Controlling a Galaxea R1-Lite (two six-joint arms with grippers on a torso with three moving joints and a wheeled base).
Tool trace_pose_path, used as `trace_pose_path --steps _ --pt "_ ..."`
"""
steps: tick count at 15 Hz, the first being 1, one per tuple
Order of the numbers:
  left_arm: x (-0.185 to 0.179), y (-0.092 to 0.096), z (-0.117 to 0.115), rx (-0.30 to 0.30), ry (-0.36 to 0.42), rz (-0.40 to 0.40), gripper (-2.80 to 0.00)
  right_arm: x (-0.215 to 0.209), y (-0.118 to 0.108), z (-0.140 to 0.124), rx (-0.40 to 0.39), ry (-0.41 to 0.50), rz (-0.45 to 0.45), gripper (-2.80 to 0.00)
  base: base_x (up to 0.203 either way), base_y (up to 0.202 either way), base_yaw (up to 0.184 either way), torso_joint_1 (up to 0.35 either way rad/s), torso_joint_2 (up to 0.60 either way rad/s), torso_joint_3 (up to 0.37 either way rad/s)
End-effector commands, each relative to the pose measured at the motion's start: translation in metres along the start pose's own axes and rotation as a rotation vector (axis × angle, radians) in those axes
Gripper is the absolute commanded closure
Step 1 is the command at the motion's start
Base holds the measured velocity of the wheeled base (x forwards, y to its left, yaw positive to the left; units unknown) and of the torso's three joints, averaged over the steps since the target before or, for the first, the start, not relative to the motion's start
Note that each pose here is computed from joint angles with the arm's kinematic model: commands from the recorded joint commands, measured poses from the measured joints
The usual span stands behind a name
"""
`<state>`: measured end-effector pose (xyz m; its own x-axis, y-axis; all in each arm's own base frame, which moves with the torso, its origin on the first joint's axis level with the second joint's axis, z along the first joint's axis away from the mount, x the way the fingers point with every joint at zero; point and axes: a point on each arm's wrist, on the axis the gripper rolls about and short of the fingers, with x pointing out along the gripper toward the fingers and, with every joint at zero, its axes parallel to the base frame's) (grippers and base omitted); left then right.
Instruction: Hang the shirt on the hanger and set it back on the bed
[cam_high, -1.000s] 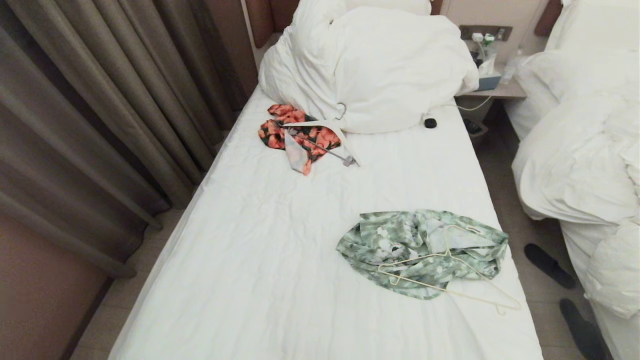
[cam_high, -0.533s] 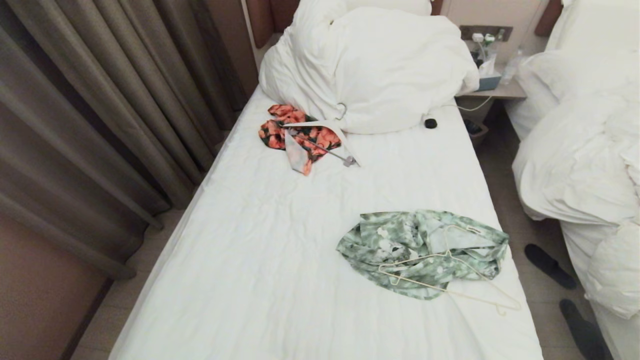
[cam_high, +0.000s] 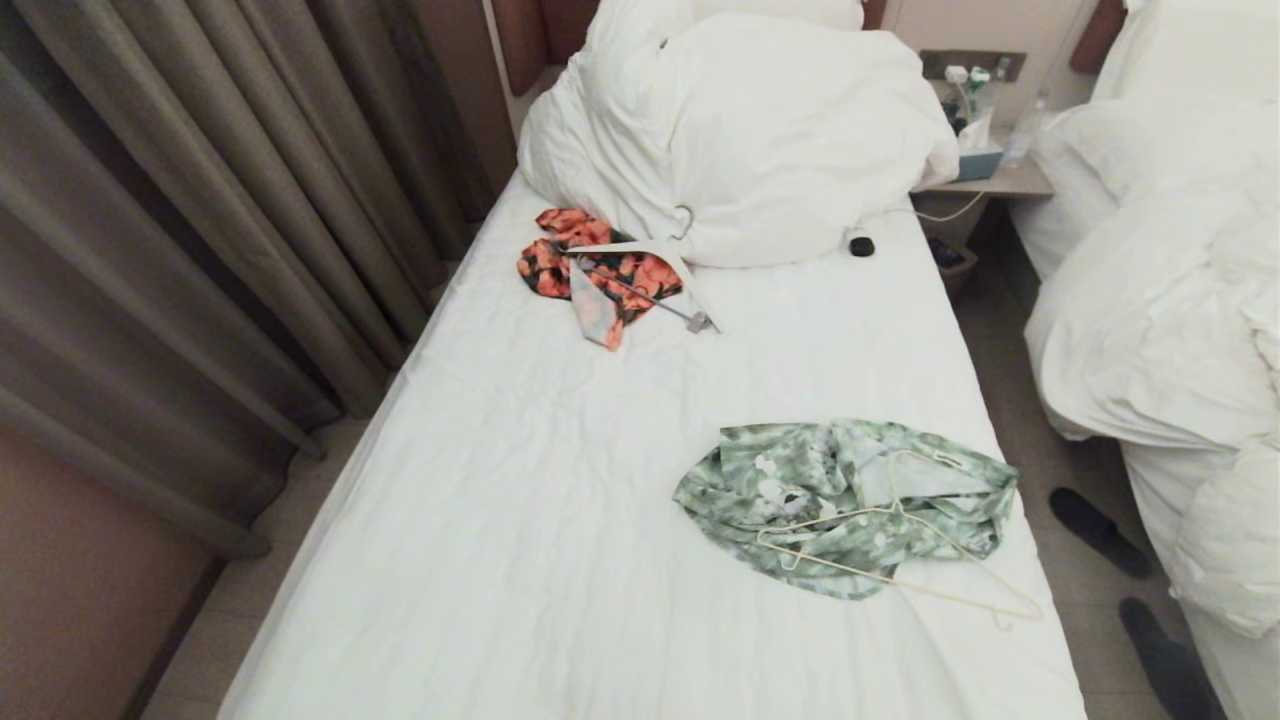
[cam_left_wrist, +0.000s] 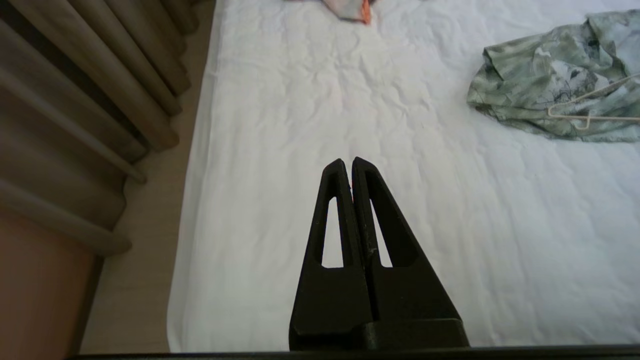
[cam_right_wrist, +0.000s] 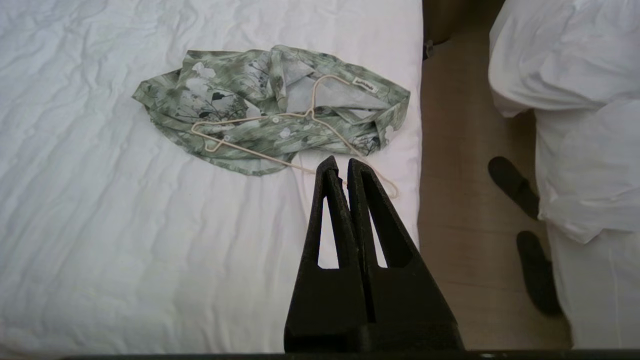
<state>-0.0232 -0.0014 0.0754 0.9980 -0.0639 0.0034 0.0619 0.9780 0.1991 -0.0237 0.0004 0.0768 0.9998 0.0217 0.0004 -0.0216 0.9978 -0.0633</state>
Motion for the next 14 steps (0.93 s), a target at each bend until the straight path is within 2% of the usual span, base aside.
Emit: trace_pose_path --steps 1,6,8,12,14 --pt "0.0001 -0.0001 -0.0003 -0.008 0.012 -0.004 0.00 0.0005 0.0000 -0.0011 0.011 0.011 0.001 0.00 0.000 0.000 0.000 0.000 0.00 0.000" --pt "0.0001 -0.0001 -0.0004 -0.017 0.014 -0.004 0.00 0.0004 0.0000 -0.0009 0.013 0.007 0.002 0.00 0.000 0.000 0.000 0.000 0.00 0.000" --pt "0.0001 0.0000 -0.0005 -0.058 0.015 0.000 0.00 0.0005 0.0001 -0.0012 0.010 0.008 0.002 0.00 0.000 0.000 0.000 0.000 0.00 0.000" --pt "0.0003 0.0013 -0.0004 -0.191 0.012 0.058 0.00 0.0006 0.0001 -0.0013 0.011 0.009 0.003 0.00 0.000 0.000 0.000 0.000 0.00 0.000" --pt "0.0003 0.0013 -0.0003 -0.193 0.011 0.059 0.00 0.0005 0.0000 -0.0013 0.013 0.008 0.002 0.00 0.000 0.000 0.000 0.000 0.00 0.000"
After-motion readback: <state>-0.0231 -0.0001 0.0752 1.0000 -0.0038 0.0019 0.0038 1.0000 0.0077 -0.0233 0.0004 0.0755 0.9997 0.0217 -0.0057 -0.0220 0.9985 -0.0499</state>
